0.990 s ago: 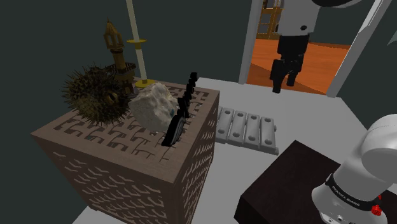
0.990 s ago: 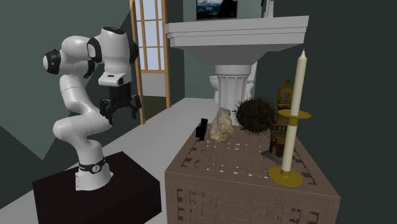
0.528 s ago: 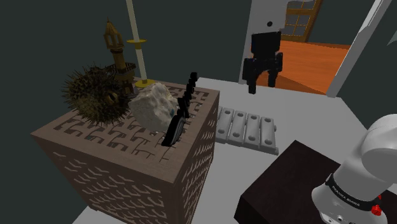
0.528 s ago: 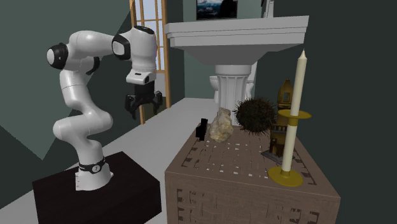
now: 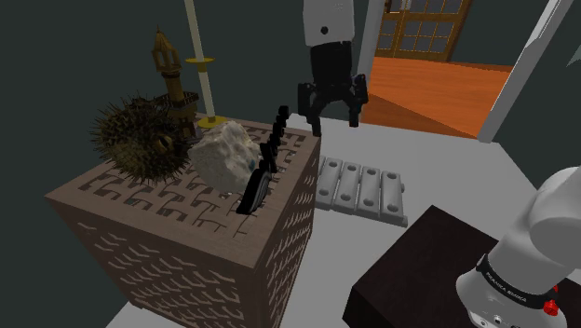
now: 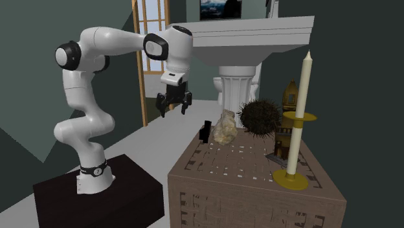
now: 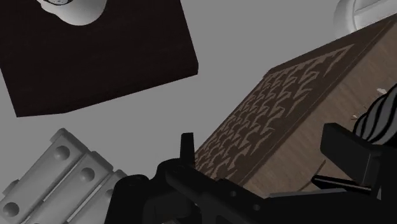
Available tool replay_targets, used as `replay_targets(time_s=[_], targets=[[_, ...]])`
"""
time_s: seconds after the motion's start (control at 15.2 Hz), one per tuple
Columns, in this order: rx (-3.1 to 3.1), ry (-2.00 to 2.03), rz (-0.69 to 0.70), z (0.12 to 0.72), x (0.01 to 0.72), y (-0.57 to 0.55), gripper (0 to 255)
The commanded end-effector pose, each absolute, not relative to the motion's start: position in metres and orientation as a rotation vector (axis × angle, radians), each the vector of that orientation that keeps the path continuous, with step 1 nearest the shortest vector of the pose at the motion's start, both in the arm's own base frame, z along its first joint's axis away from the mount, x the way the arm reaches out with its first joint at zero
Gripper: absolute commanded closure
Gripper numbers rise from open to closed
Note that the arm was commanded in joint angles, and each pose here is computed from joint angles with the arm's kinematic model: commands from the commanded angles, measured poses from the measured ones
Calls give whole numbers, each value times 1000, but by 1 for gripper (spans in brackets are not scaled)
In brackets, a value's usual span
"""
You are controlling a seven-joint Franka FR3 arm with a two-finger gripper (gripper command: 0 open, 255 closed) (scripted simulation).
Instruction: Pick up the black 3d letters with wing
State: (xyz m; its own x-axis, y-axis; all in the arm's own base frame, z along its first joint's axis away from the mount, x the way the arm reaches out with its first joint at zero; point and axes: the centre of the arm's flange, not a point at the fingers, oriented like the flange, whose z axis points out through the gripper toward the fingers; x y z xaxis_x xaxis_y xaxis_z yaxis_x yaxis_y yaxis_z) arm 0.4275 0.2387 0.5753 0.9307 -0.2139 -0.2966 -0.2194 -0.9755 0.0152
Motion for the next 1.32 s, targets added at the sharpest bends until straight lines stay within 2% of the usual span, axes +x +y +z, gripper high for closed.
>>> replay_targets(time_s=[0.0, 0.59, 1.25], targets=[[-3059, 390, 503, 576, 447, 261, 0], [-3010, 575, 648, 571, 533, 349, 0], [-3010, 574, 648, 531, 533, 349, 0]])
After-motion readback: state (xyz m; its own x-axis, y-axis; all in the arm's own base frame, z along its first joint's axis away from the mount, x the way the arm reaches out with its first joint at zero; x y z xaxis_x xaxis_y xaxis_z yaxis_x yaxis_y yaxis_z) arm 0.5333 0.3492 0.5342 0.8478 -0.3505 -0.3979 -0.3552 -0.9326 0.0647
